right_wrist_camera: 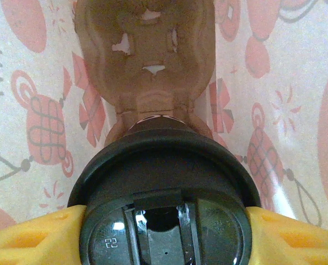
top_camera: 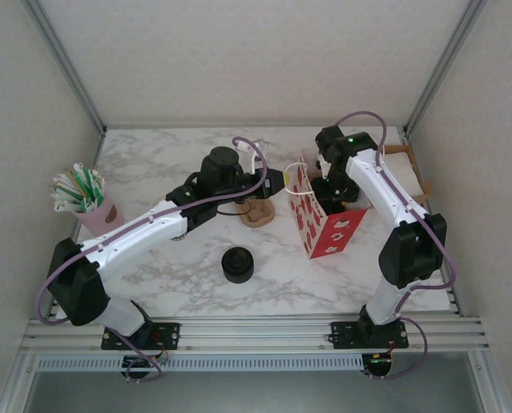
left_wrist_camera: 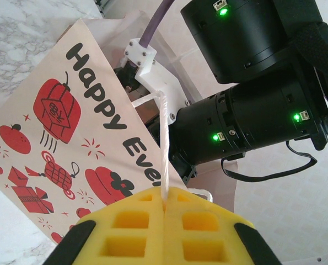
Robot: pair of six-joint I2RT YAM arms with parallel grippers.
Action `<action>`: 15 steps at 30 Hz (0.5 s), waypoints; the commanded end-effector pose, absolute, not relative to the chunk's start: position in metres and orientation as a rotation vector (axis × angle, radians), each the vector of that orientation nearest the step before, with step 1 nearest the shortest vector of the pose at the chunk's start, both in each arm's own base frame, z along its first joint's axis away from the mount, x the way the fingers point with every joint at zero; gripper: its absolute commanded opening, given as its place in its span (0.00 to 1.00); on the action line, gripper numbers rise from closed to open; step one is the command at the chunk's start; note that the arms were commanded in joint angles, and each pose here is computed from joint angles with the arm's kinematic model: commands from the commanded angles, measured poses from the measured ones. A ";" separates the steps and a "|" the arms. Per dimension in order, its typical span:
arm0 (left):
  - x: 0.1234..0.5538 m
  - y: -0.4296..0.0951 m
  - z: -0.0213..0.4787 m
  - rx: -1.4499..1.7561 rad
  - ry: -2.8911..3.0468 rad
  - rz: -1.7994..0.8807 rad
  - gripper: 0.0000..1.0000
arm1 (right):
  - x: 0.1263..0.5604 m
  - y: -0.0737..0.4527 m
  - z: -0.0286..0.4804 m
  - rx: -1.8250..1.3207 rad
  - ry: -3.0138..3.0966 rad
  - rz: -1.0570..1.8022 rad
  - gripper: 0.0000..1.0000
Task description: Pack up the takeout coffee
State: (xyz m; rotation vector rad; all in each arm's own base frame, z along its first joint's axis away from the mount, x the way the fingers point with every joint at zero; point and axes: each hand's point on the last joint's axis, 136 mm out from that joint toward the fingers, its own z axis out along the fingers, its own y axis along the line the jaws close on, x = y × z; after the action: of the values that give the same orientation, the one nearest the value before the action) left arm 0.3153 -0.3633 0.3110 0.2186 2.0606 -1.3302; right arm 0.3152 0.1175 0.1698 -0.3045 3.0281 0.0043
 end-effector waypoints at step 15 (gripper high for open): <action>0.311 -0.365 0.330 0.253 2.016 -1.334 0.02 | 0.309 0.113 0.160 -0.297 3.107 -0.023 0.67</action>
State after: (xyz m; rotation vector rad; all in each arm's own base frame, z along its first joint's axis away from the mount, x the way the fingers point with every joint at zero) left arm 0.3153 -0.3633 0.3112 0.2191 2.0601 -1.3301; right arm 0.3132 0.1160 0.1592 -0.3066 3.0757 -0.0147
